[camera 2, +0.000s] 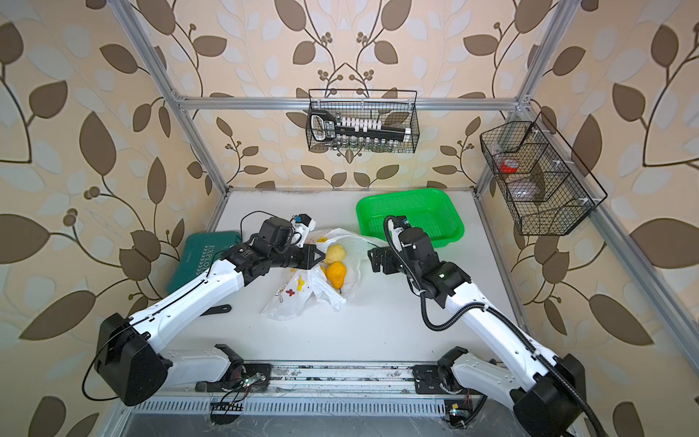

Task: Place the pears into plastic bags & tie knots
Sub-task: Adjust the plastic bag at the center of the board.

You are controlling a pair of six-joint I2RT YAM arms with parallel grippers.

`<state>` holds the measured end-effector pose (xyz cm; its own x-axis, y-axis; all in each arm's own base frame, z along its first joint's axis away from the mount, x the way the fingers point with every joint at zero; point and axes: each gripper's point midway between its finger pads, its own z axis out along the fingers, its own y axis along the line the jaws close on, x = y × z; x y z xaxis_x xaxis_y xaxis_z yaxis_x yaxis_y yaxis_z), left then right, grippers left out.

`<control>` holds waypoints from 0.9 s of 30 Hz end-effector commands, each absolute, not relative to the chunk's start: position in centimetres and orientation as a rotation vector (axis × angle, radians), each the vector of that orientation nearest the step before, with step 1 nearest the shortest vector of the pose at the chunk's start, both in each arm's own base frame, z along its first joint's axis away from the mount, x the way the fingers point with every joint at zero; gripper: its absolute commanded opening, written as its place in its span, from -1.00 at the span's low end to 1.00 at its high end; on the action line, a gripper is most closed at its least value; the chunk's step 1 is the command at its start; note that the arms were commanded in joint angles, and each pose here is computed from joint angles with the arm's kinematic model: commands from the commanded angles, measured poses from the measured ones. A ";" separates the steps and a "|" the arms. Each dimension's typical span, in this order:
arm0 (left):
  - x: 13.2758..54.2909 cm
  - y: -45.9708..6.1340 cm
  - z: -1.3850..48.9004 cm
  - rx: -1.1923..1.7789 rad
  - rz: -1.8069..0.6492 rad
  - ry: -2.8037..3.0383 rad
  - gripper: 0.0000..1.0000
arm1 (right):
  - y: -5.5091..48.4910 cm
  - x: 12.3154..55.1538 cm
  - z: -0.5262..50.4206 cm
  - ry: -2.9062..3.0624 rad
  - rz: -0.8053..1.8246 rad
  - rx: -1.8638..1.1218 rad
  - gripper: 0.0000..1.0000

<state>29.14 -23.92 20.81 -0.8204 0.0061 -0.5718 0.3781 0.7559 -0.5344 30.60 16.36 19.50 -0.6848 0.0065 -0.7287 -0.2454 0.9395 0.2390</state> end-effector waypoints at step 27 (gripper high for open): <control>27.1 -19.2 31.1 0.204 -0.747 2.223 0.36 | 16.9 33.6 18.5 2.333 0.574 -0.186 -1.00</control>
<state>28.84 -21.00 28.11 -0.7234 -0.0465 -0.6889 0.3793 0.8070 -0.4527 33.75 16.86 17.77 -0.7251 0.0100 -0.6885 -0.2987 0.8964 0.3276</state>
